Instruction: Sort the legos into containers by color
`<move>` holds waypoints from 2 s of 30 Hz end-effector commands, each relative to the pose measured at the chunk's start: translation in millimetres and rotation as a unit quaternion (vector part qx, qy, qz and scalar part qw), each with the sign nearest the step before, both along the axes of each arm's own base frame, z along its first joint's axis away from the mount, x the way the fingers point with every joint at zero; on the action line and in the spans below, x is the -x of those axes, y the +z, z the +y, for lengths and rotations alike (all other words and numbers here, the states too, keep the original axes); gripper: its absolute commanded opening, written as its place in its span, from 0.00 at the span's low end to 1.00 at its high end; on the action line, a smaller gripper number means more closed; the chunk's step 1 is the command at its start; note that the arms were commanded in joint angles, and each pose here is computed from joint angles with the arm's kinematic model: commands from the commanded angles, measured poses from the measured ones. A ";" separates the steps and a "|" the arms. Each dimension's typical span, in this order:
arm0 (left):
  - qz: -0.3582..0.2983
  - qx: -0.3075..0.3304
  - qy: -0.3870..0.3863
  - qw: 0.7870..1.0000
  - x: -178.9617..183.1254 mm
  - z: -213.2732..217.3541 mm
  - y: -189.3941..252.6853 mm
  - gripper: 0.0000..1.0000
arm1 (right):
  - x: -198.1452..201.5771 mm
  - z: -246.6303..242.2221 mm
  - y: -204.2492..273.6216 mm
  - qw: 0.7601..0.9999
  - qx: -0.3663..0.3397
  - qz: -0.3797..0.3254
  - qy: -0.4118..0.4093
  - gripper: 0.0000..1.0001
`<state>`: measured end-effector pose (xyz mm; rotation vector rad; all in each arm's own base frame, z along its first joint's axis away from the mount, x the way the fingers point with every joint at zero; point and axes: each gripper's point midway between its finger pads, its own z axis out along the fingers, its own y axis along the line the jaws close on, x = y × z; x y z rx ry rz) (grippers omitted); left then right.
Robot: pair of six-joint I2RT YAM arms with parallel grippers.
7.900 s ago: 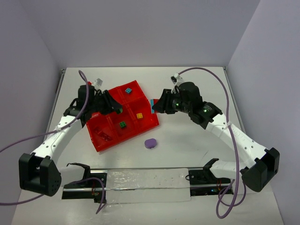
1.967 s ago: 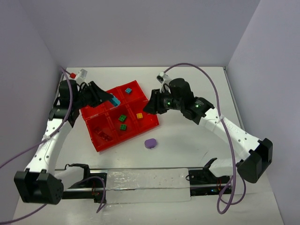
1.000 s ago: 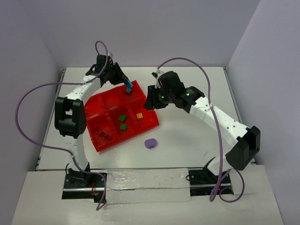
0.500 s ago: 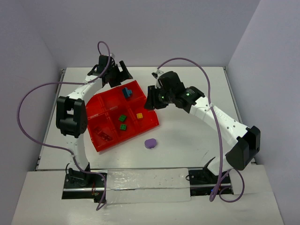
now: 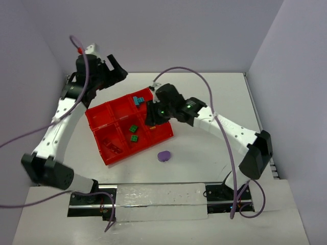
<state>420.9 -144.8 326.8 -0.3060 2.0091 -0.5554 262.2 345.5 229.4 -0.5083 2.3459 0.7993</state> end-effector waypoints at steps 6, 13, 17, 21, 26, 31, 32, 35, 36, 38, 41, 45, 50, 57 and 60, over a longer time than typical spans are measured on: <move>-0.072 -0.001 0.107 0.992 79.6 63.6 61.6 0.95 | 13.5 107.4 1.6 0.993 -0.071 -0.015 0.094 0.11; -0.080 -0.005 0.114 0.990 100.3 73.5 79.1 0.95 | 31.6 171.5 -34.0 0.987 -0.065 0.024 0.144 0.15; -0.085 -0.005 0.117 0.990 107.5 76.7 80.7 0.95 | 26.5 187.9 -39.6 0.987 -0.065 0.030 0.147 0.25; -0.084 -0.010 0.124 0.989 112.5 81.1 80.4 0.95 | 21.5 200.0 -47.1 0.987 -0.058 0.033 0.149 0.63; -0.085 -0.009 0.128 0.988 115.7 83.3 80.1 0.95 | 21.6 202.4 -36.4 0.986 -0.064 0.025 0.151 0.85; -0.083 -0.010 0.131 0.988 117.4 84.6 79.1 0.95 | 18.4 190.9 -13.8 0.988 -0.066 -0.001 0.138 0.86; -0.081 -0.012 0.133 0.988 117.6 85.5 78.0 0.95 | 16.2 182.9 -7.4 0.990 -0.062 -0.014 0.129 0.86; -0.073 -0.018 0.137 0.988 117.5 87.3 73.2 0.95 | 8.8 151.7 3.4 0.994 -0.042 -0.046 0.093 0.86; -0.070 -0.019 0.137 0.988 117.2 87.3 70.5 0.95 | 5.2 137.7 -0.5 0.995 -0.031 -0.049 0.078 0.86; -0.069 -0.019 0.135 0.988 116.5 86.5 68.4 0.95 | -1.0 115.9 19.8 0.995 -0.040 -0.065 0.056 0.87; -0.061 -0.019 0.131 0.989 114.8 84.3 60.2 0.95 | -15.0 57.9 17.2 0.997 -0.021 -0.071 -0.009 0.89; -0.060 -0.017 0.127 0.990 114.1 82.5 56.6 0.95 | -32.4 -20.9 16.2 0.992 -0.005 -0.078 -0.098 0.95; -0.055 -0.021 0.126 0.990 111.3 81.9 53.6 0.95 | -47.0 -106.7 20.2 0.974 0.029 -0.102 -0.199 1.00; -0.057 -0.016 0.112 0.992 107.6 75.9 47.4 0.95 | -53.3 -177.7 21.9 0.949 0.061 -0.111 -0.290 1.00; -0.061 -0.018 0.108 0.992 106.3 74.6 45.2 0.95 | -52.5 -200.8 21.1 0.939 0.070 -0.110 -0.317 1.00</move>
